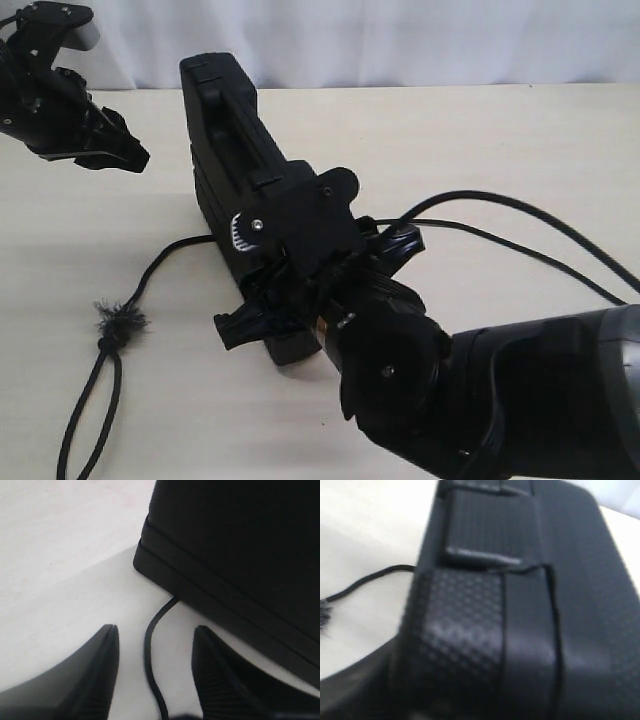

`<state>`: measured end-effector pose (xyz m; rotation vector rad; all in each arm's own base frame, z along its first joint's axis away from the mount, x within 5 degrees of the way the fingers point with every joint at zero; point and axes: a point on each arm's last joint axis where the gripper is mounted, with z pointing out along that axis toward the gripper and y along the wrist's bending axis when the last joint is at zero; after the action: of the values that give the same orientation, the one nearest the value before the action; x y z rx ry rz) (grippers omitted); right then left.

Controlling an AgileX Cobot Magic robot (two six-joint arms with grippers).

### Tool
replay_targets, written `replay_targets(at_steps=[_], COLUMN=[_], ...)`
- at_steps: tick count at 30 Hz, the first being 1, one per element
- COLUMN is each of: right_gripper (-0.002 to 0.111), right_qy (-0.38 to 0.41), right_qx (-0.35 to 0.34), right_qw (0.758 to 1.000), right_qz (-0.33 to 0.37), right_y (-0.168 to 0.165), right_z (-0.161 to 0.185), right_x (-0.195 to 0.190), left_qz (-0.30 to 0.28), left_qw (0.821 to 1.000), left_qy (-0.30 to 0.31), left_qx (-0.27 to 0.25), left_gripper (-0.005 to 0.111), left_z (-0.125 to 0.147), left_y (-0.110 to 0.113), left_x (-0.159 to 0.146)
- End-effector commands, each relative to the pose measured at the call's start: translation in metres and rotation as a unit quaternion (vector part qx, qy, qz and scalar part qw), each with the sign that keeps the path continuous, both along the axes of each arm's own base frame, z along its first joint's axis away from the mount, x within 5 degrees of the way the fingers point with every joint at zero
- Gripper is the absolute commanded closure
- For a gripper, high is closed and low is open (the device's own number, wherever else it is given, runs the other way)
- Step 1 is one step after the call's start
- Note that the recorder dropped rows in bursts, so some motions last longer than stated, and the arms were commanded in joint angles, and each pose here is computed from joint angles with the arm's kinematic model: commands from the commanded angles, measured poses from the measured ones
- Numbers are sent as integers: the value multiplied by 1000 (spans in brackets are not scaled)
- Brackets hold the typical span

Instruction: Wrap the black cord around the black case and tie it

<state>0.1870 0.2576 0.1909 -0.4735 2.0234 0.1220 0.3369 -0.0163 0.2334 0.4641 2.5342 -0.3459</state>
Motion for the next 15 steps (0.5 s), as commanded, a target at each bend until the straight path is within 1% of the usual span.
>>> replay_targets(at_steps=[1,3,10,15], right_gripper=[81,104,104,104], right_qy=[-14,-20,-54,-72], right_qx=[-1,-2,-2,41], right_qw=[1000,1000,997,995], right_qz=[-11,-17,-47,-49], right_y=[-2,-3,-9,-18], right_z=[4,4,14,42], right_x=[4,5,8,4], left_qz=[8,8,8,9], left_qw=[1000,1000,1000,1000], left_qy=[-7,-7,-7,-7], left_qx=[-2,-2,-2,-5], left_gripper=[62,62,62,62], left_z=[3,3,3,3], left_y=[2,2,2,1], left_x=[0,0,0,0])
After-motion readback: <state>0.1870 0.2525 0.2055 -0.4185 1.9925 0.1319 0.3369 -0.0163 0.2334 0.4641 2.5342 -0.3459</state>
